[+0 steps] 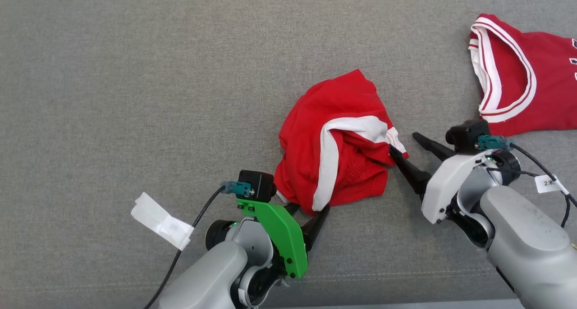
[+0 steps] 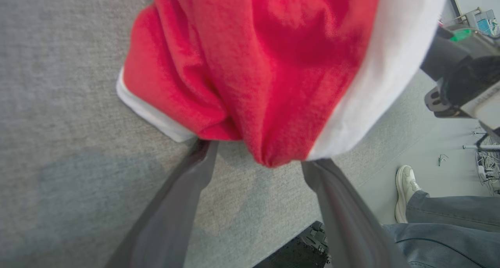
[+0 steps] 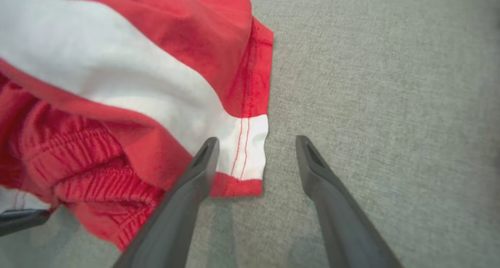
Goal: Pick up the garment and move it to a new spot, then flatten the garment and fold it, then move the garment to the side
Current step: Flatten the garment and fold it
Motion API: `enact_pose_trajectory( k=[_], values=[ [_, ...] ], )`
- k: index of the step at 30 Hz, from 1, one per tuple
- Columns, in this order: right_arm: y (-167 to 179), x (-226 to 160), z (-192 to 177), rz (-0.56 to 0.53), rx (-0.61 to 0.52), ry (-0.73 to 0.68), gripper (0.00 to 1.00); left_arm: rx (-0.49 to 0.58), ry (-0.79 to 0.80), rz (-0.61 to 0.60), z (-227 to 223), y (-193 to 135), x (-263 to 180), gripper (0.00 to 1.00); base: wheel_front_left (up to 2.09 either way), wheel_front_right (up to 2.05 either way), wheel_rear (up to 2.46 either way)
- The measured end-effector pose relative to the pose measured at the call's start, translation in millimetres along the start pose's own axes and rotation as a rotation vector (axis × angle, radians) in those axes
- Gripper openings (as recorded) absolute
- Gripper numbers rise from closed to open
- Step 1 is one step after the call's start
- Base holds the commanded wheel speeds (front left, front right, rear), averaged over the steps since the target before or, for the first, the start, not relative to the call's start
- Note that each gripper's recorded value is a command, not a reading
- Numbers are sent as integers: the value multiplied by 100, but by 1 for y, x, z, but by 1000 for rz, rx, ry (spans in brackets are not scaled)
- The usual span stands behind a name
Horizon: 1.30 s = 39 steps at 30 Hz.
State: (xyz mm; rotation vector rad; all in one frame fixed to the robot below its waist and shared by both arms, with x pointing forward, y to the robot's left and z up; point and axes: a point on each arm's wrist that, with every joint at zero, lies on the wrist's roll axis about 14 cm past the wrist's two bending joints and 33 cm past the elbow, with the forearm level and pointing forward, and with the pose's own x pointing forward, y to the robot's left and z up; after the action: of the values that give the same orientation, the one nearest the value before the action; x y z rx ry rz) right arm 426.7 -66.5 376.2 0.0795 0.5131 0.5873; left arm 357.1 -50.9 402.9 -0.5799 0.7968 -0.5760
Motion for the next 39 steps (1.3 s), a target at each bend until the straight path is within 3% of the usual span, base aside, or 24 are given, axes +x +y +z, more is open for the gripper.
enact_pose_trajectory(
  k=[8, 11, 16, 20, 21, 22, 25, 27, 28, 39],
  values=[
    [-3, 6, -20, -5, 35, 65, 99, 9, 2, -7, 2, 0, 1, 100, 0, 0, 0],
    [-1, 12, -18, 5, 33, 68, 87, 3, -1, 1, 2, 3, -1, 100, 0, 0, 0],
    [12, 20, -16, 42, 34, 79, 93, -10, -21, 18, 6, 8, -4, 100, 0, 0, 0],
    [17, 21, -16, 58, 22, 91, 88, -12, -32, 26, 8, 10, -5, 100, 0, 0, 0],
    [17, 21, -16, 59, 19, 92, 65, -11, -35, 27, 8, 10, -5, 100, 0, 0, 0],
    [18, 21, -16, 61, 20, 96, 51, -11, -35, 27, 8, 10, -5, 100, 0, 0, 0],
    [22, 21, -17, 71, 29, 105, 35, -15, -36, 26, 8, 10, -5, 100, 0, 0, 0],
    [25, 20, -19, 80, 32, 115, 7, -25, -37, 25, 8, 10, -5, 100, 0, 0, 0],
    [26, 20, -19, 83, 33, 116, 0, -26, -37, 25, 8, 10, -5, 100, 0, 0, 0],
    [21, 16, -14, 74, 28, 106, 0, -25, -80, 72, 18, 24, -8, 100, 0, 0, 0]
  ],
)
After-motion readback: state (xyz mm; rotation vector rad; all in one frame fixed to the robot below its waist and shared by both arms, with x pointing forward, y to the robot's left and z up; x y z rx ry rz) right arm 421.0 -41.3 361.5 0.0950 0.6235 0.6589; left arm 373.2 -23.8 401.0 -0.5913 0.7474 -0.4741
